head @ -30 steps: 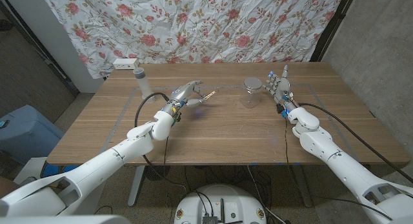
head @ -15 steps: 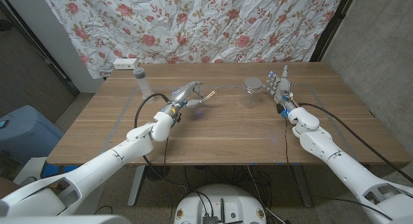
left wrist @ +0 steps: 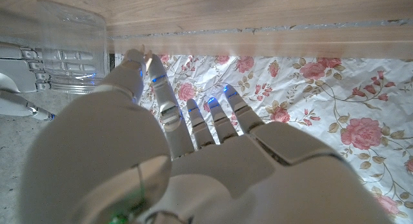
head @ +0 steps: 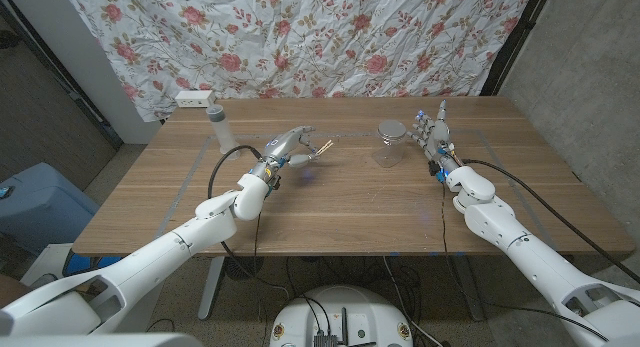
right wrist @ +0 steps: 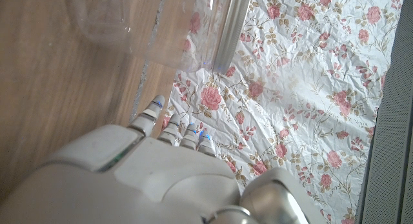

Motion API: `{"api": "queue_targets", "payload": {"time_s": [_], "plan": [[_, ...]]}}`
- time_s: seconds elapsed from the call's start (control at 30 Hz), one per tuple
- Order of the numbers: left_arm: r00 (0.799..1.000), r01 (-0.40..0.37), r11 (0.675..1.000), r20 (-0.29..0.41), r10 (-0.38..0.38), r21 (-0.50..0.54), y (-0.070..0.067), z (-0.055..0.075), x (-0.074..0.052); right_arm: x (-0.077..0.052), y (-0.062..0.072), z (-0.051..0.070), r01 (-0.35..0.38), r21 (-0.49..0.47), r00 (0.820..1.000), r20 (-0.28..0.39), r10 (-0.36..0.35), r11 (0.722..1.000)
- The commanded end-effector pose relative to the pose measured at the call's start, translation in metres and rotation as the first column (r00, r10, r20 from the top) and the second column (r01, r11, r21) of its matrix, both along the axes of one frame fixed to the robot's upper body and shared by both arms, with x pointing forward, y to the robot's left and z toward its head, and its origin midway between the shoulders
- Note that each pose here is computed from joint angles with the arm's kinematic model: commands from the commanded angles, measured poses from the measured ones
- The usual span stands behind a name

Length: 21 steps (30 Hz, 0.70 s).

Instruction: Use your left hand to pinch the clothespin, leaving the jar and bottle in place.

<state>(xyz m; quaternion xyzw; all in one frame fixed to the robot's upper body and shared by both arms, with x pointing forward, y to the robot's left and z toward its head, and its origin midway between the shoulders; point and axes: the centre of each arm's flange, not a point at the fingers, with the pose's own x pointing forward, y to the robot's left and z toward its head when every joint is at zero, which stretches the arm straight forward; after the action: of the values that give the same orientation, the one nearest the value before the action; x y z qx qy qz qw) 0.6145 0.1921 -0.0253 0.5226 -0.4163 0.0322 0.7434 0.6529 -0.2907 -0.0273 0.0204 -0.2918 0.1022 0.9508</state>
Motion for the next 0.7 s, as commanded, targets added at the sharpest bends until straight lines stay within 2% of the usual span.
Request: {"api": "queue_targets", "payload": {"time_s": [0.03,0.7], "plan": [[1.000,0.004,1.000,0.018,-0.004,-0.004,-0.0011,0.0019,0.0007,-0.0001,0.0003,-0.0002,-0.002,-0.001,1.000,0.000,0.002,1.000],[1.000,0.008,1.000,0.029,-0.008,-0.007,-0.0018,0.0021,0.0018,-0.0001,0.0004,-0.0001,-0.002,-0.001,1.000,0.000,0.002,1.000]]}}
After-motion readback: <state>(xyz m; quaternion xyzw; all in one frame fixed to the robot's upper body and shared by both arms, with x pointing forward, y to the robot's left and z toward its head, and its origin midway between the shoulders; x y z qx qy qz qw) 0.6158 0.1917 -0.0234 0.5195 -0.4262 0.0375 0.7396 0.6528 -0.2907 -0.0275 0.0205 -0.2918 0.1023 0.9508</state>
